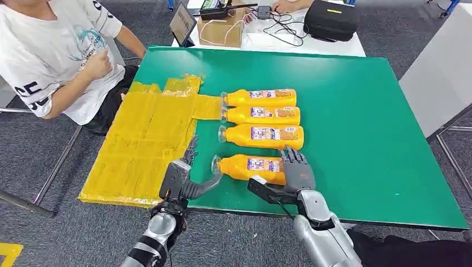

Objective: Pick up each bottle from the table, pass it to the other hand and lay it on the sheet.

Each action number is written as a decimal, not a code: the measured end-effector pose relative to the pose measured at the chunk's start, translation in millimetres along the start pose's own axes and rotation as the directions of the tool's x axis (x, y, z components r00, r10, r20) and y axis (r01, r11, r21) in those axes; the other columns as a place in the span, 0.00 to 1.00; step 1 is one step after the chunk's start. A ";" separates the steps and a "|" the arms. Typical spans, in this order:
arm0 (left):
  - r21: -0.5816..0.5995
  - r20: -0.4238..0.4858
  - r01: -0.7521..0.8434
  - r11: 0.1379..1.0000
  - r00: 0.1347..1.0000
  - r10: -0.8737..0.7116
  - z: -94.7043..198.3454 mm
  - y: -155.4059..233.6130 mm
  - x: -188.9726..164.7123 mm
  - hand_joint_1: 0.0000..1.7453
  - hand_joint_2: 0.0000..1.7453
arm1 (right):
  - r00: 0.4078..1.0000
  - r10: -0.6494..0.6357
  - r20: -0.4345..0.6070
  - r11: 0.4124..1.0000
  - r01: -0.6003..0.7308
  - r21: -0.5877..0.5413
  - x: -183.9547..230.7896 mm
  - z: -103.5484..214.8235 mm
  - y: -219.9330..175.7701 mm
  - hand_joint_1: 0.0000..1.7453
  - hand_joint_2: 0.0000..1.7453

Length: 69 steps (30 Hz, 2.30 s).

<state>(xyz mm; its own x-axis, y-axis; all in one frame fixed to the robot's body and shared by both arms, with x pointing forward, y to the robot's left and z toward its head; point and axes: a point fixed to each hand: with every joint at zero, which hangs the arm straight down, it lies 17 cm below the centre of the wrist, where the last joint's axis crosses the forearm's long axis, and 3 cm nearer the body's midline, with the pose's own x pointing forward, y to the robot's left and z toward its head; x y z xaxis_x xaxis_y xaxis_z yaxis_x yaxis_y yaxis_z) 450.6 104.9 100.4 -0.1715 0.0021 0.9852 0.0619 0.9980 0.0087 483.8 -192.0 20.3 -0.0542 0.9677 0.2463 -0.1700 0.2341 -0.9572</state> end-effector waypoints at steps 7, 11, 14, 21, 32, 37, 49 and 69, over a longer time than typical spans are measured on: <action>0.002 -0.004 -0.005 1.000 1.000 0.005 0.5 1.1 -1.1 0.00 1.00 | 1.000 0.019 0.005 1.000 -0.019 0.018 0.0 -3.1 3.0 0.92 1.00; 0.005 -0.003 -0.010 1.000 1.000 0.010 0.2 2.8 -1.1 0.00 1.00 | 1.000 0.015 -0.006 0.999 -0.015 0.034 -3.4 -8.5 1.7 1.00 1.00; 0.013 -0.003 -0.008 1.000 1.000 0.009 -0.2 5.5 -1.5 0.00 1.00 | 1.000 -0.032 0.002 0.998 0.031 0.055 -1.4 -12.9 0.5 1.00 1.00; 0.044 0.041 0.016 0.999 0.999 -0.018 -6.6 14.9 6.6 0.00 1.00 | 0.969 -0.239 0.058 0.963 0.229 0.139 10.9 -22.3 -5.7 1.00 1.00; 0.061 0.046 0.042 0.997 0.998 -0.045 -10.6 20.7 7.8 0.00 1.00 | 0.891 -0.435 0.133 0.897 0.441 -0.020 36.1 -3.2 -26.8 1.00 1.00; 0.052 0.046 0.041 0.998 0.998 -0.043 -13.7 19.8 9.2 0.00 1.00 | 0.807 -0.551 0.210 0.804 0.581 -0.124 56.7 14.4 -53.7 1.00 1.00; -0.085 0.004 -0.138 0.987 0.990 0.139 -21.7 -13.5 19.4 0.00 1.00 | 0.659 -0.681 0.319 0.655 0.743 -0.136 104.4 24.8 -80.7 1.00 1.00; -0.178 -0.032 -0.307 0.935 0.951 0.306 -26.8 -39.2 37.6 0.00 1.00 | 0.634 -0.699 0.332 0.683 0.729 0.047 169.5 17.3 -44.7 1.00 1.00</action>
<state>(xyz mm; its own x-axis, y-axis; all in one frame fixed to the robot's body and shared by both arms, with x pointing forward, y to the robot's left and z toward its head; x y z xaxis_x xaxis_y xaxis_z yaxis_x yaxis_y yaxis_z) 468.1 64.2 141.7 -0.1129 0.3058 0.9454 0.2857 0.9213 -0.2639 465.2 -40.1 107.4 -0.2420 0.4183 0.8755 -0.2014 0.8610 -0.4670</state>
